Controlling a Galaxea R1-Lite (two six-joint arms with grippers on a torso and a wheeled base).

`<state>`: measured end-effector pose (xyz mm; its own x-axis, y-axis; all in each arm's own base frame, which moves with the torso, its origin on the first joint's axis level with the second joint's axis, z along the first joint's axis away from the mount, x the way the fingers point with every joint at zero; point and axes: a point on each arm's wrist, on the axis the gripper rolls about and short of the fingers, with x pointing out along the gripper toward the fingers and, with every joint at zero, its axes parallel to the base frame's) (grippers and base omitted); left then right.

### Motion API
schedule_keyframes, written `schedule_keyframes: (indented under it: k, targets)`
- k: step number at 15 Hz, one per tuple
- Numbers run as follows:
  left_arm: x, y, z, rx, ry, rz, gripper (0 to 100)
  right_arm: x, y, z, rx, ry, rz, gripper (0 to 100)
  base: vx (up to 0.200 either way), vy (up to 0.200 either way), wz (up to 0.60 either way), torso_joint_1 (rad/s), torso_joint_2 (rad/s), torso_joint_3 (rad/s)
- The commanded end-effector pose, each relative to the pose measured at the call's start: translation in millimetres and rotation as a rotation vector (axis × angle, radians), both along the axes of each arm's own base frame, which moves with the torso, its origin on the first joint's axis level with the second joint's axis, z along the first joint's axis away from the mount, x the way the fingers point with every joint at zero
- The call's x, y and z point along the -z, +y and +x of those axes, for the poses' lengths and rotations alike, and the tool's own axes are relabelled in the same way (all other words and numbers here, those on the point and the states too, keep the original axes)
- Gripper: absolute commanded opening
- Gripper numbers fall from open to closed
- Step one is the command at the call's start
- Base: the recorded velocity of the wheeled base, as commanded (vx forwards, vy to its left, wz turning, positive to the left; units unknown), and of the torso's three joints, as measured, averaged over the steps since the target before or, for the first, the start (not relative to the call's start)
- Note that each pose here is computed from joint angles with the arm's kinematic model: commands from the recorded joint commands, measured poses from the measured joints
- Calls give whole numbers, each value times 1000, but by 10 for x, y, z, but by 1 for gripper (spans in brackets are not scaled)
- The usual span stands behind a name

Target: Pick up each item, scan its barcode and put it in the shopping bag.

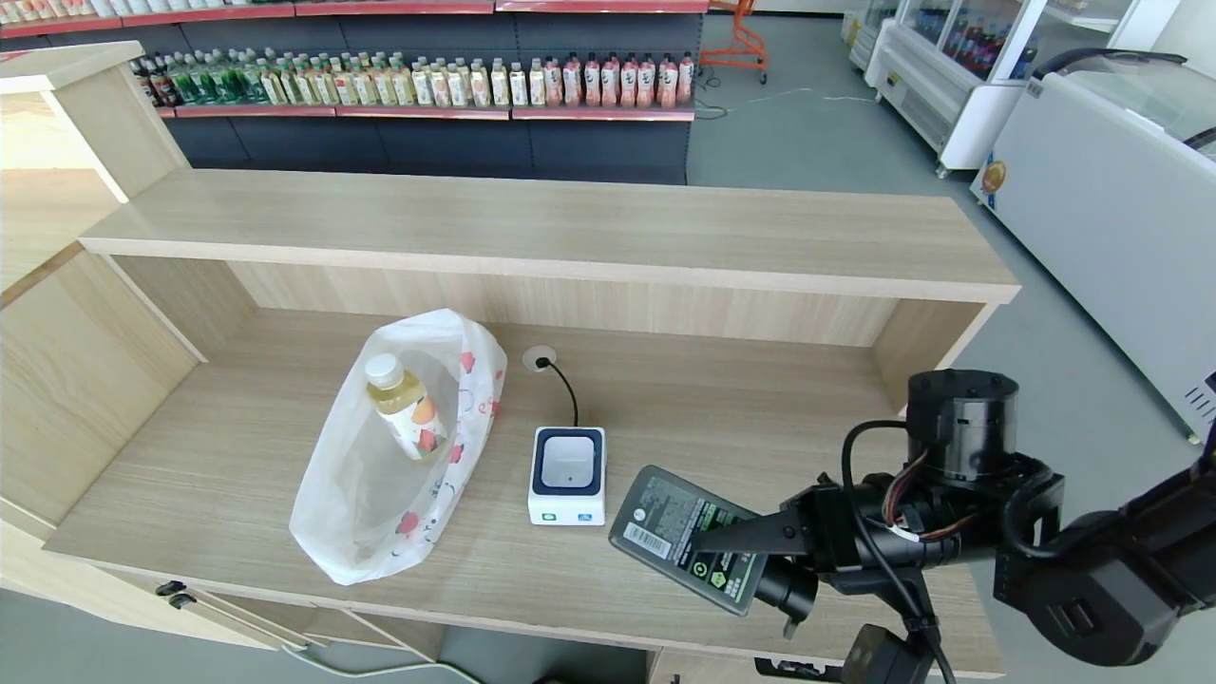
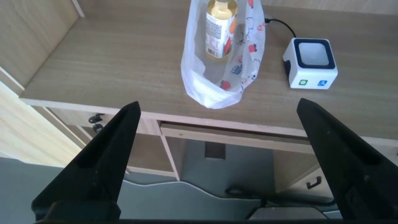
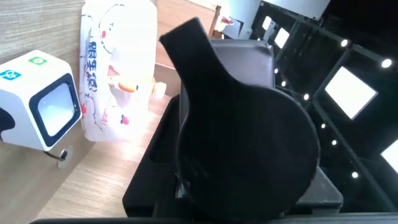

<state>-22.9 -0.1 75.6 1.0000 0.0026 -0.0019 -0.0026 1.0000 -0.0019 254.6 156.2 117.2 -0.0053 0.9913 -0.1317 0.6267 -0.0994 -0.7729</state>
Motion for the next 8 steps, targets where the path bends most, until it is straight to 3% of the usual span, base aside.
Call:
schedule_keyframes:
  k: [1, 8]
  targets:
    - [0, 0, 0, -1, 0, -1, 100, 123, 80, 85, -11, 23, -13, 0, 0, 0, 0, 0, 0, 0]
    - [0, 0, 0, -1, 0, 0, 100, 272, 247, 256, -31, 14, -6, 0, 0, 0, 0, 0, 0, 0]
